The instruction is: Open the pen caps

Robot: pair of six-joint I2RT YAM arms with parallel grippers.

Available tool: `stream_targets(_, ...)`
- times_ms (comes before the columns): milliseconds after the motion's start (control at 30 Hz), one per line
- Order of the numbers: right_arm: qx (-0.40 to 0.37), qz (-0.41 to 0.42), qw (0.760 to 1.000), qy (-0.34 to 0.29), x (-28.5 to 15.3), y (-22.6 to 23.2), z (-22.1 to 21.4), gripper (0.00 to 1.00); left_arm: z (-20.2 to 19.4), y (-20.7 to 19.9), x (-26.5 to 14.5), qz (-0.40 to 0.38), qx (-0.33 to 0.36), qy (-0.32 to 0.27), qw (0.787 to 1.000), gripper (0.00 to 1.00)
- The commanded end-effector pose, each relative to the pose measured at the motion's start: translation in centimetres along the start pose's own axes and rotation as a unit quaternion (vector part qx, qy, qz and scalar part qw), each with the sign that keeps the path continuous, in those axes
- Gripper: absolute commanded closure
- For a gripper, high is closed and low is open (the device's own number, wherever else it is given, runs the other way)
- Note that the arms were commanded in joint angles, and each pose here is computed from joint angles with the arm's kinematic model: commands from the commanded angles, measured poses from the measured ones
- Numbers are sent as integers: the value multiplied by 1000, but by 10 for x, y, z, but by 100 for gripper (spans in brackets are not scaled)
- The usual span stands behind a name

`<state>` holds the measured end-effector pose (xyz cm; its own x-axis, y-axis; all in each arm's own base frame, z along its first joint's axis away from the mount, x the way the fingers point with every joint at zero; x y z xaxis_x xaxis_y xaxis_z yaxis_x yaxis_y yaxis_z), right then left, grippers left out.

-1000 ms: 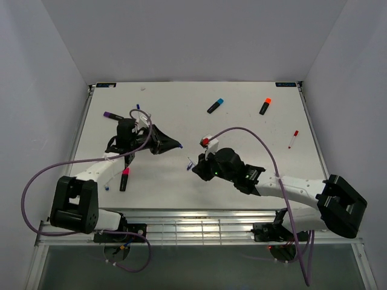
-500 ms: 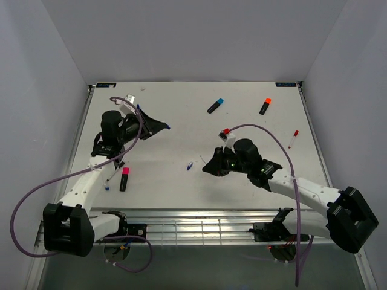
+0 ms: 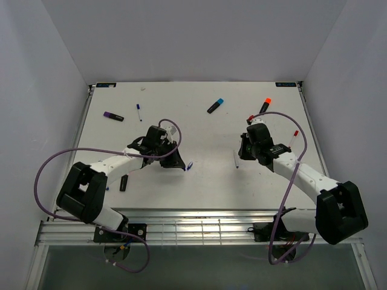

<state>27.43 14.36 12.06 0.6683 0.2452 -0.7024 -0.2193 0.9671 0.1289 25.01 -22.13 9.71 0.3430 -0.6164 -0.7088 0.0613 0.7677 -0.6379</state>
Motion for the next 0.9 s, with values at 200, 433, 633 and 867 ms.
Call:
stream_targets(200,-12,-52,997,50,16,-40,-24,92,6,14,12,44,18,-15,999,100)
stream_targets(433,-8,-43,997,62,28,-41,-29,92,12,16,26,49,20,-6,999,100)
stream_targets(633,-7,-38,997,64,35,-41,-30,92,18,18,34,59,21,-1,998,98)
stream_targets(867,-8,-6,997,79,48,-33,-41,91,20,19,43,62,16,7,998,77)
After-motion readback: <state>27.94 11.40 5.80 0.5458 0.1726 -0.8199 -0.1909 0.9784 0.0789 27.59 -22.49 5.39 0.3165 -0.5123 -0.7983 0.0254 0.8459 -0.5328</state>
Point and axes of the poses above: each gripper's point midway between its finger pads, its own x axis out along the fingers, its own y axis along the line the jaws close on, z = x × y, the point moved 3 cm from there along -x, back along the fingers, and after that the axes turned 7 degrees about -x, right-handed, at the moved point
